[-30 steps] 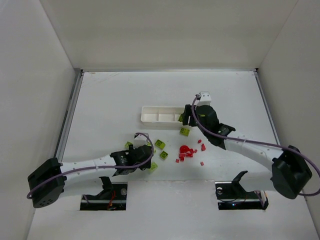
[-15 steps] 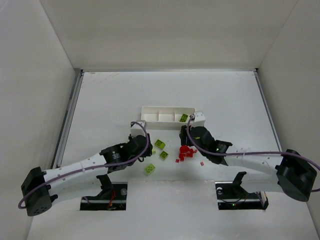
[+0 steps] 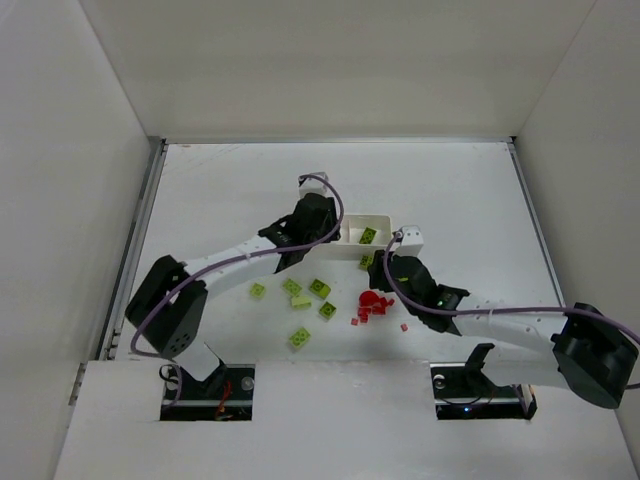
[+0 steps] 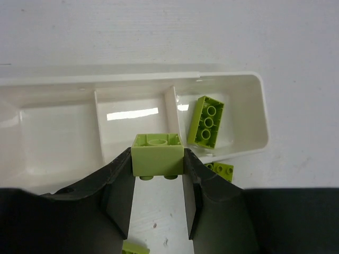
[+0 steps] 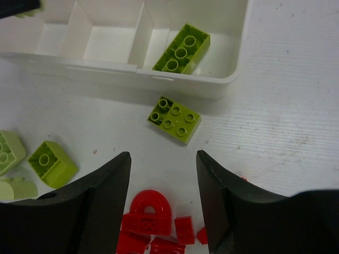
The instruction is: Sort the legos into containers by color
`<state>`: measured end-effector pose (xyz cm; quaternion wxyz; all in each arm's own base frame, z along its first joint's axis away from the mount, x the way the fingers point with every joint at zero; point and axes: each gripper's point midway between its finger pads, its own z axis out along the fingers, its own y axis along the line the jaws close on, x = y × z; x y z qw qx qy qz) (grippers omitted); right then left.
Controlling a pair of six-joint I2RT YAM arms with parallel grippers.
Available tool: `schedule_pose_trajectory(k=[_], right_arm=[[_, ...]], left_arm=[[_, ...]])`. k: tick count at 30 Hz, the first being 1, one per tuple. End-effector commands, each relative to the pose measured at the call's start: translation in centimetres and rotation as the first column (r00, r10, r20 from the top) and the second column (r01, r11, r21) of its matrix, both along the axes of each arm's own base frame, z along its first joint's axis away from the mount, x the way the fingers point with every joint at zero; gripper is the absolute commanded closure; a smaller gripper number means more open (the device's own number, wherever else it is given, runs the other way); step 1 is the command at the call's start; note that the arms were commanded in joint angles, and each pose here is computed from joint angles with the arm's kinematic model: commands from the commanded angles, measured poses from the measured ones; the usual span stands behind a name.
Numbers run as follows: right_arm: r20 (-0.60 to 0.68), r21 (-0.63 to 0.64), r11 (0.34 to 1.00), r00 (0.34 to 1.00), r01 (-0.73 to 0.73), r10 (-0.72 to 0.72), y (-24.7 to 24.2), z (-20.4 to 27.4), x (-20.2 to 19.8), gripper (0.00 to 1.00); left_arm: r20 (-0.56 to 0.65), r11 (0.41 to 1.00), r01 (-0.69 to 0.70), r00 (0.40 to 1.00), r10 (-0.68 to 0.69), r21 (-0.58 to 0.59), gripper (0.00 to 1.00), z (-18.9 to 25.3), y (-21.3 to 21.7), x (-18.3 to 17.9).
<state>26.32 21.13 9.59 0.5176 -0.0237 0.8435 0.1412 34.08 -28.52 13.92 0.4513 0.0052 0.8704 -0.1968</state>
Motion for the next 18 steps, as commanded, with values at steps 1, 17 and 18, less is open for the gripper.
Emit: schedule_pose_trajectory(k=[1,17,18], right_arm=[[0.043,0.055,0.997,0.998,0.048,-0.050,-0.2,1.3,0.9,0.36],[-0.060,-0.020,0.999,0.997,0.046,-0.047,1.9,-2.5,2.8,0.13],[-0.066,-0.022,0.999,0.997,0.048,-0.050,2.1,-2.7,2.9,0.13]], left_arm=[[0.054,0.997,0.060,0.997,-0.058,-0.038,0.78,1.7,-2.6,2.3],[0.073,0.998,-0.007,0.997,0.012,-0.068,0.44,1.0,1.1,-0.2],[0.070,0.997,-0.015,0.997,0.020,-0.076,0.44,0.9,1.9,-1.1]])
